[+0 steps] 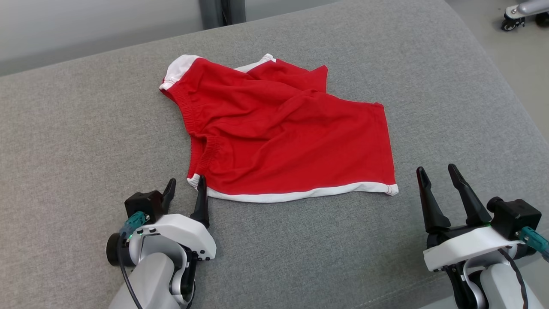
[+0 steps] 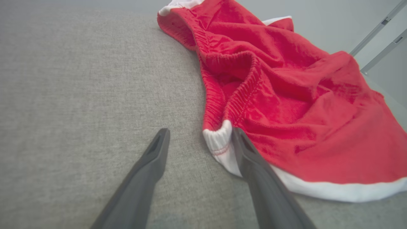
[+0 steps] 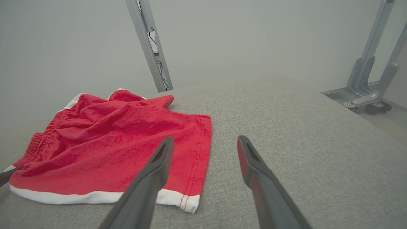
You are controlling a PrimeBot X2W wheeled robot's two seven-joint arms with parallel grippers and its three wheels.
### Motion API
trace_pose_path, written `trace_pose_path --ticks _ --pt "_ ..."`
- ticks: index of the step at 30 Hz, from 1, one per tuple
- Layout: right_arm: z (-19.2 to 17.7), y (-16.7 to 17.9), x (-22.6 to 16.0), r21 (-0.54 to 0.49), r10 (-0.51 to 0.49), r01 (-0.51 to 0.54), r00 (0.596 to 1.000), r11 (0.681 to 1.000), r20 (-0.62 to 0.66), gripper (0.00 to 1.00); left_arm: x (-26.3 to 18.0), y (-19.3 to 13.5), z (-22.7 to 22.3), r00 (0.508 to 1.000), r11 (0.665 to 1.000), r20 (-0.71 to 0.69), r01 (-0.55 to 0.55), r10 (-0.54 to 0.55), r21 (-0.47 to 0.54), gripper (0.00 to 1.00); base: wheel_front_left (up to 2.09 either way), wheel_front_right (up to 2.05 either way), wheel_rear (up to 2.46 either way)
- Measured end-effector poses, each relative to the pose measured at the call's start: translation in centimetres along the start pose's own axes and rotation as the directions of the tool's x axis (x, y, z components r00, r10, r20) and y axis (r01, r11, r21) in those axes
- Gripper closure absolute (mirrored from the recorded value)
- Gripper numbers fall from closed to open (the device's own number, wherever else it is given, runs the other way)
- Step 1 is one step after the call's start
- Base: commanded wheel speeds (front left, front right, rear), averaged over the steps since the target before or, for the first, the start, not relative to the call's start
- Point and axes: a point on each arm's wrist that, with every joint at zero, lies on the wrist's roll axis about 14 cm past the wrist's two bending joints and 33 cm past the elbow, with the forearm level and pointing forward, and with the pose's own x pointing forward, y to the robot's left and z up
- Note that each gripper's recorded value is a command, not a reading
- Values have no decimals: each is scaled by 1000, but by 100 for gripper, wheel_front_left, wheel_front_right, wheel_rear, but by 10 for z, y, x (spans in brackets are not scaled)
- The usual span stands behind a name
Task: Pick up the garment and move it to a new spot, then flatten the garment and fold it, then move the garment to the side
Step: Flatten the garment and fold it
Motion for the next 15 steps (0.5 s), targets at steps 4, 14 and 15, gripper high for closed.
trace_pose_path --ticks 4,14,15 --pt "-4 3 2 4 6 -6 1000 1000 -9 0 3 -2 -1 1000 1000 -8 13 -13 -12 100 0 0 0" --pt "-48 10 -6 142 -24 43 991 989 -133 0 -8 -3 23 997 998 76 26 -22 -56 100 0 0 0" --pt "-53 12 -6 166 -24 48 989 985 -145 0 -10 -2 25 996 998 85 26 -21 -58 100 0 0 0"
